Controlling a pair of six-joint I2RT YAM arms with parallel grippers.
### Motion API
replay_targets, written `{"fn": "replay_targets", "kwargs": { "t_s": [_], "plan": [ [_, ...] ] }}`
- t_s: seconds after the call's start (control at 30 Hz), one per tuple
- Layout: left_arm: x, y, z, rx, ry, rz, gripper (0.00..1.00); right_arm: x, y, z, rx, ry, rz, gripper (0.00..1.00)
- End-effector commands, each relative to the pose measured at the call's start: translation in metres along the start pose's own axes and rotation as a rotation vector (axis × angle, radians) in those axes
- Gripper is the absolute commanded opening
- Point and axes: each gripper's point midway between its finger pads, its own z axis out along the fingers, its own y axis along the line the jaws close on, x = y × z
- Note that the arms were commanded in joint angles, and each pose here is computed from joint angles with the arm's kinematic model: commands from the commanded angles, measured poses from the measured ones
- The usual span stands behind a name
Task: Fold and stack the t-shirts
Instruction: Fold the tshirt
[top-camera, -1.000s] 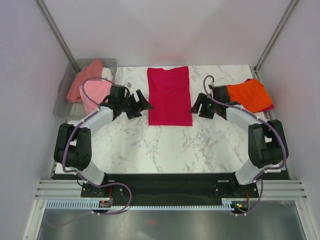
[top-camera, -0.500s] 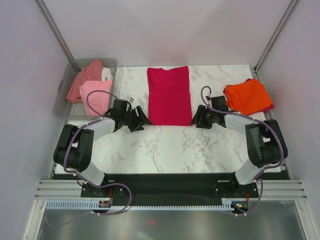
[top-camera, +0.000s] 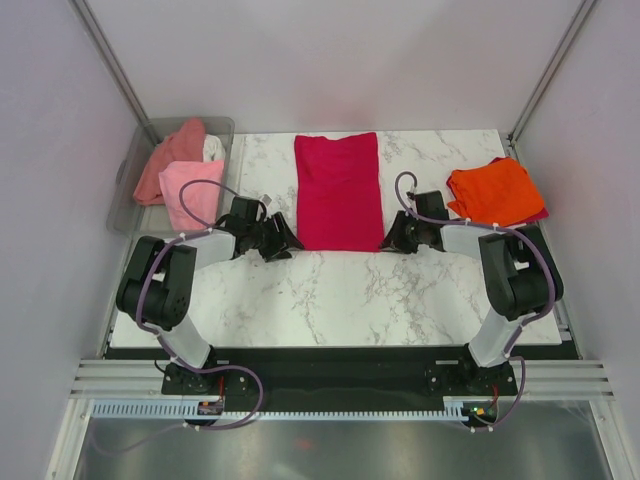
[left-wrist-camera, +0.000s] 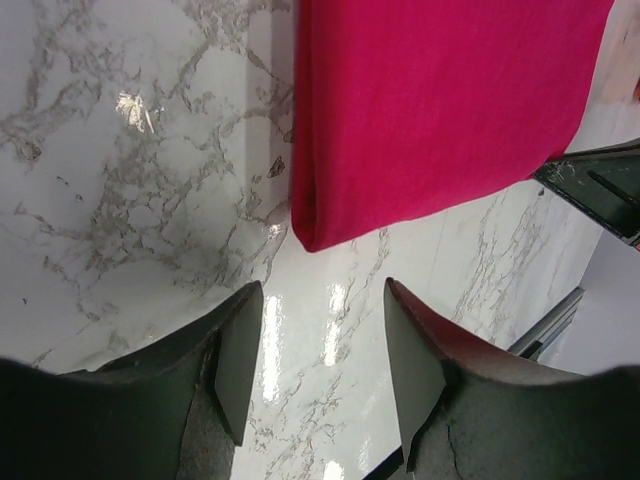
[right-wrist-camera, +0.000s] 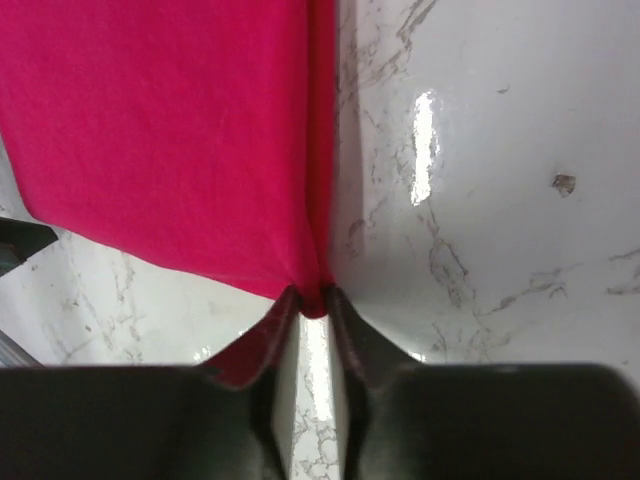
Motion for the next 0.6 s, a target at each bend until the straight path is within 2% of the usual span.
{"fn": "replay_targets", "kwargs": {
  "t_s": [0.0, 0.03, 0.07, 0.13, 0.27, 0.4, 0.57],
  "plan": [
    [-0.017, -0.014, 0.001, 0.041, -0.048, 0.076, 0.59, -0.010, -0.008, 0.007, 0.051, -0.043, -0.026, 0.19],
    [-0.016, -0.014, 0.001, 0.044, -0.049, 0.075, 0.58, -0.010, -0.008, 0.007, 0.050, -0.043, -0.032, 0.13],
    [-0.015, -0.014, 0.001, 0.051, -0.047, 0.075, 0.57, -0.010, -0.009, 0.008, 0.055, -0.045, -0.031, 0.03],
    [-0.015, -0.012, 0.002, 0.055, -0.059, 0.080, 0.56, -0.009, -0.010, 0.008, 0.066, -0.051, -0.042, 0.00],
    [-0.012, -0.008, 0.004, 0.055, -0.067, 0.085, 0.56, -0.006, -0.010, 0.004, 0.071, -0.060, -0.060, 0.00],
    [-0.010, -0.004, 0.010, 0.051, -0.054, 0.081, 0.65, -0.008, -0.009, 0.004, 0.061, -0.083, -0.071, 0.00],
    [-0.009, -0.002, 0.018, 0.047, -0.040, 0.078, 0.61, -0.007, -0.011, 0.005, 0.068, -0.087, -0.070, 0.00]
  ]
}}
